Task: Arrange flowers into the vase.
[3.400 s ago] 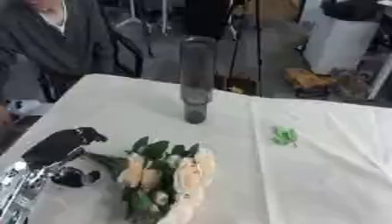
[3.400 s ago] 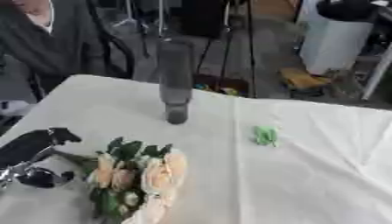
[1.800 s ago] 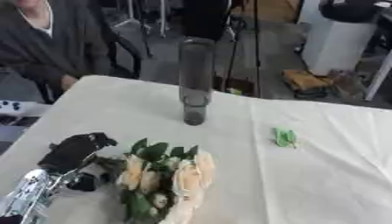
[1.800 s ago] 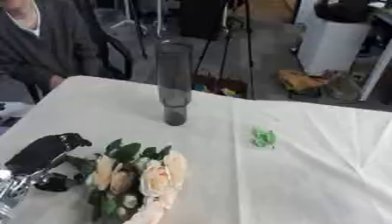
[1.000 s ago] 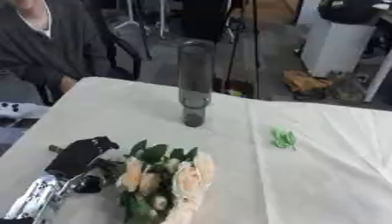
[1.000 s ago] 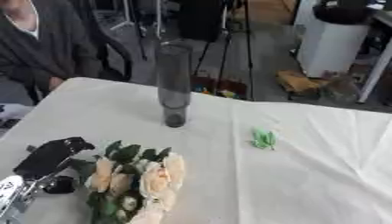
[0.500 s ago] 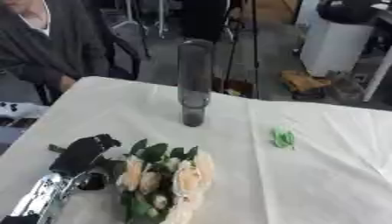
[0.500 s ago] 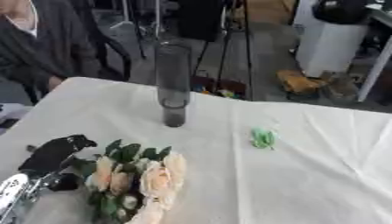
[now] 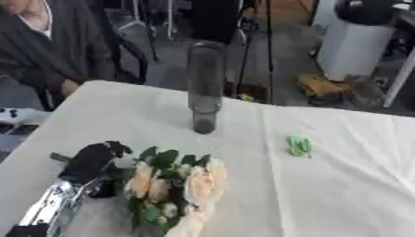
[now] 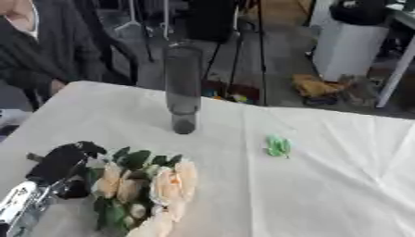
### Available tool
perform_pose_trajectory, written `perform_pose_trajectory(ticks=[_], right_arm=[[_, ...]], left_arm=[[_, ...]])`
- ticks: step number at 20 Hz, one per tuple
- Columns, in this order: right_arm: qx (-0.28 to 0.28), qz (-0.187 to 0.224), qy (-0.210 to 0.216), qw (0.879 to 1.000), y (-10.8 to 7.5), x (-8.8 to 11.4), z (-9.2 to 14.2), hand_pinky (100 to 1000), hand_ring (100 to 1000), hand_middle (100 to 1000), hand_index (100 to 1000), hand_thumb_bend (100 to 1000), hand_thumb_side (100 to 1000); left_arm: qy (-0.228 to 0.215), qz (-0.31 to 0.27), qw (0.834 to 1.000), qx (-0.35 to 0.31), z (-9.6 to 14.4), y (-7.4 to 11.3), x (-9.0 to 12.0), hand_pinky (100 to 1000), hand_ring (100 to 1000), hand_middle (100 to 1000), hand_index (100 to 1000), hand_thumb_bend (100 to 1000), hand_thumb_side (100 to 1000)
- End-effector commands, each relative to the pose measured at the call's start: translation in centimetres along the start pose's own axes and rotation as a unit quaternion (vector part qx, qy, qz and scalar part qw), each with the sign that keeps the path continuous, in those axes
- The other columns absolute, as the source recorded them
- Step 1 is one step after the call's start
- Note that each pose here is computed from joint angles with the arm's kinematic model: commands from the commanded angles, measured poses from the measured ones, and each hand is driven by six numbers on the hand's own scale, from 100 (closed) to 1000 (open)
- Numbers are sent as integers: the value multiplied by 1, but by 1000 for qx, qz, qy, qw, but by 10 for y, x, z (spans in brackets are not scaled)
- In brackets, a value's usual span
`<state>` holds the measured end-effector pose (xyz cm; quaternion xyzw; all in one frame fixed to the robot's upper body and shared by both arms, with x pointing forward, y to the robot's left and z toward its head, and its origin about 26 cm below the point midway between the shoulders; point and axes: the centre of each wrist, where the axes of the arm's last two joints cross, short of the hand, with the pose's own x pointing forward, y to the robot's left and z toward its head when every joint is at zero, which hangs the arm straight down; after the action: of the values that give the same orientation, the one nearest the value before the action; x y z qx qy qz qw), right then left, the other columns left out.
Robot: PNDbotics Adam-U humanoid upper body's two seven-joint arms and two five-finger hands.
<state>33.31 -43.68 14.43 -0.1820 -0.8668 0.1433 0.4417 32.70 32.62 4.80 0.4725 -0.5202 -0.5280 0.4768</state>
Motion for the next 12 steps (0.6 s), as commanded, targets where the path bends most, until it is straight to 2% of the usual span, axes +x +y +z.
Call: perform_pose_trajectory(ticks=[1, 8, 10, 12], right_arm=[[2, 10, -16, 1000, -7, 8, -8, 764, 917, 568, 670, 100, 560], [2, 9, -15, 1000, -7, 7, -7, 764, 918, 568, 670, 100, 560], [1, 9, -15, 1000, -7, 8, -8, 764, 918, 568, 670, 100, 560], [1, 9, -15, 1000, -7, 8, -8, 764, 918, 568, 670, 100, 561]], left_arm=[[6, -8, 1000, 13, -4, 8, -2, 601, 518, 512, 758, 332, 100], [19, -5, 1000, -3, -3, -2, -6, 527, 480, 480, 731, 314, 100], [22, -4, 1000, -6, -2, -4, -7, 501, 437, 466, 712, 308, 100], [26, -3, 1000, -6, -2, -4, -8, 457, 391, 450, 682, 345, 100]])
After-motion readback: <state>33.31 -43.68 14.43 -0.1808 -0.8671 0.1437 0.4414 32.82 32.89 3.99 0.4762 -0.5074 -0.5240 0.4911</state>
